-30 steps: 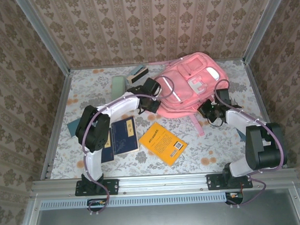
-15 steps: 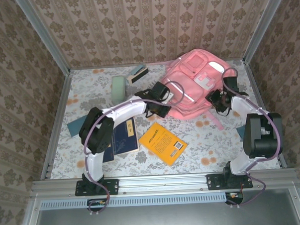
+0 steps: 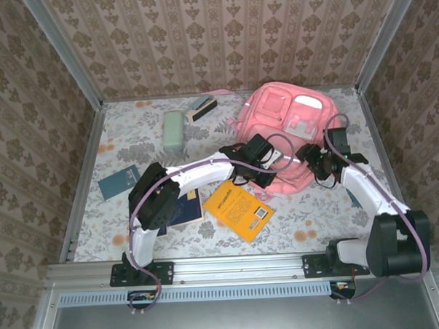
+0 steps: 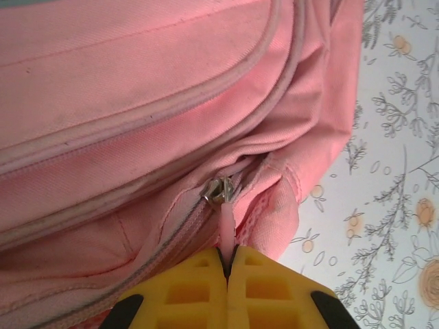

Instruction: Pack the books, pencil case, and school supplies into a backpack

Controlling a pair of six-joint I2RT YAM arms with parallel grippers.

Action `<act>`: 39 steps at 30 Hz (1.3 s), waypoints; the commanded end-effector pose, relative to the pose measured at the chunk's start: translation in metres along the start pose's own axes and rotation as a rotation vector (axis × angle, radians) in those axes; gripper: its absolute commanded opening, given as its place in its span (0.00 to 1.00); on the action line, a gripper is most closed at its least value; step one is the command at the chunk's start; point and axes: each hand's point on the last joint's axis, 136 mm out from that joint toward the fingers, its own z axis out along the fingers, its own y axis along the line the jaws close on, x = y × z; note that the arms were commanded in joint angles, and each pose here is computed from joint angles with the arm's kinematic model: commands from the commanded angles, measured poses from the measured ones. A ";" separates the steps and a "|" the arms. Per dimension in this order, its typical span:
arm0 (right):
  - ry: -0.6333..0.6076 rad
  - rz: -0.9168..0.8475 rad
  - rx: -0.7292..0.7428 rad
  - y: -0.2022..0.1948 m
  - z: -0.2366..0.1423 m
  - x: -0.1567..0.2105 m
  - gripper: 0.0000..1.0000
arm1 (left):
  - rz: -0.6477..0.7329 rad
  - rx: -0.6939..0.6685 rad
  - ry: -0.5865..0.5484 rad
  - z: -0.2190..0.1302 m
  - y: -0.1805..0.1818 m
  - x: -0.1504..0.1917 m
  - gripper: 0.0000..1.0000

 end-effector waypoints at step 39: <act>-0.020 0.228 -0.131 -0.023 0.016 0.037 0.00 | -0.057 -0.292 0.068 -0.031 0.071 0.022 0.00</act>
